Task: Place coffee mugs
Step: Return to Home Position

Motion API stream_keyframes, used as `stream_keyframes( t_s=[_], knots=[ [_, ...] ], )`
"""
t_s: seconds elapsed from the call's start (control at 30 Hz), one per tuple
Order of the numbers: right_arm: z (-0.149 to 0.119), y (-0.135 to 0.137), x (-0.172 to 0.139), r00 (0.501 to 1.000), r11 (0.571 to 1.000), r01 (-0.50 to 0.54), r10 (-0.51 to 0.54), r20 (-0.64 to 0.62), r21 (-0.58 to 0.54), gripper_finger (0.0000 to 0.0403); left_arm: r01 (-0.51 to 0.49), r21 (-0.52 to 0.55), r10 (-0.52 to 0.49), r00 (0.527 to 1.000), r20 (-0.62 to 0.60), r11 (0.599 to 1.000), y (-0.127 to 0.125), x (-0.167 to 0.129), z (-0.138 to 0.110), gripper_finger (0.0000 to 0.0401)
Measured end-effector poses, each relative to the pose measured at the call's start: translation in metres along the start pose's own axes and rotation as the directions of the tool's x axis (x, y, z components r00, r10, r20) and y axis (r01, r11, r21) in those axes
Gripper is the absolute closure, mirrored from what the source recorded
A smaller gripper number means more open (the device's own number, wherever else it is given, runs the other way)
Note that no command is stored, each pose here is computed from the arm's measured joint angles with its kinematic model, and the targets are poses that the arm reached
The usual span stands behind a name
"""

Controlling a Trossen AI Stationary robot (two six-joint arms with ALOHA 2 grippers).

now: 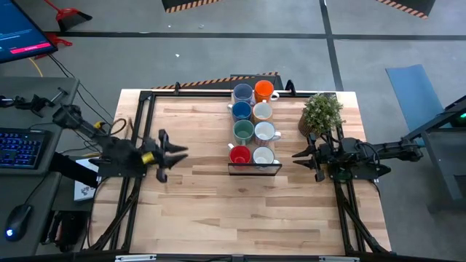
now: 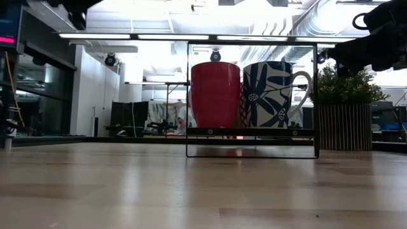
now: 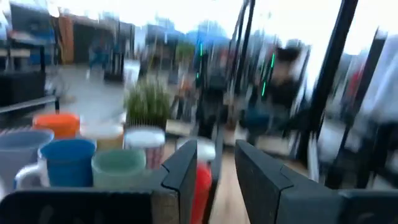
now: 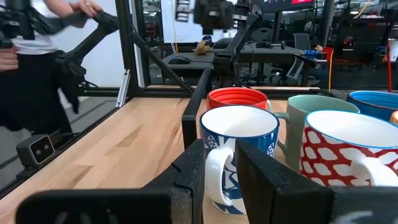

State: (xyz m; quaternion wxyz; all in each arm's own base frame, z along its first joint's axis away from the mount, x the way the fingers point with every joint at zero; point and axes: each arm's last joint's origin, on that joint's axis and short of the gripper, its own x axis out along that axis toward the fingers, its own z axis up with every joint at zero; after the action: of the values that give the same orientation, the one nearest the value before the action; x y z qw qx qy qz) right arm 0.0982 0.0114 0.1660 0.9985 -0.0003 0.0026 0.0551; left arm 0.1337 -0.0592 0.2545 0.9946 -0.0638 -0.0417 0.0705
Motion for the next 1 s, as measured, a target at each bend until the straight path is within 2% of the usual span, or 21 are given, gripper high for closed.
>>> stream_keyframes(
  t_s=[0.07,0.2,0.3,0.43,0.6,0.8,0.9,1.0],
  knots=[
    [0.0,0.0,0.0,1.0,1.0,0.0,0.0,0.0,0.0,0.0329,0.023,-0.053,-0.017,0.995,0.096,0.998,0.014,-0.004,-0.01,0.0302],
    [0.0,0.0,0.0,1.0,1.0,0.0,0.0,0.0,0.0,0.0329,0.072,-0.127,-0.046,0.98,0.192,0.989,0.037,-0.014,-0.025,0.0302],
    [0.0,0.0,0.0,1.0,1.0,0.0,0.0,-0.001,0.0,0.0329,0.09,-0.134,-0.056,0.969,0.242,0.987,0.048,-0.021,-0.031,0.0302],
    [0.0,0.0,0.0,1.0,1.0,0.0,0.0,-0.001,0.0,0.0329,0.07,-0.148,-0.019,0.947,0.32,0.986,0.059,-0.032,-0.036,0.0302],
    [0.0,0.0,0.0,1.0,1.0,0.0,0.0,-0.002,0.0,0.0329,0.036,-0.144,0.005,0.962,0.274,0.989,0.067,-0.037,-0.042,0.0302],
    [0.0,0.0,0.0,1.0,1.0,0.0,0.0,-0.001,0.0,0.0329,0.07,-0.101,-0.047,0.977,0.209,0.992,0.068,-0.037,-0.049,0.0302],
    [0.0,0.0,0.0,1.0,1.0,0.0,0.0,-0.003,0.0,0.0329,0.043,-0.035,-0.039,0.993,0.109,0.998,0.069,-0.035,-0.059,0.0302],
    [0.0,0.0,0.0,1.0,1.0,0.0,0.0,-0.003,0.0,0.0329,0.031,-0.023,-0.03,0.998,0.055,0.999,0.07,-0.034,-0.063,0.0302]
  ],
)
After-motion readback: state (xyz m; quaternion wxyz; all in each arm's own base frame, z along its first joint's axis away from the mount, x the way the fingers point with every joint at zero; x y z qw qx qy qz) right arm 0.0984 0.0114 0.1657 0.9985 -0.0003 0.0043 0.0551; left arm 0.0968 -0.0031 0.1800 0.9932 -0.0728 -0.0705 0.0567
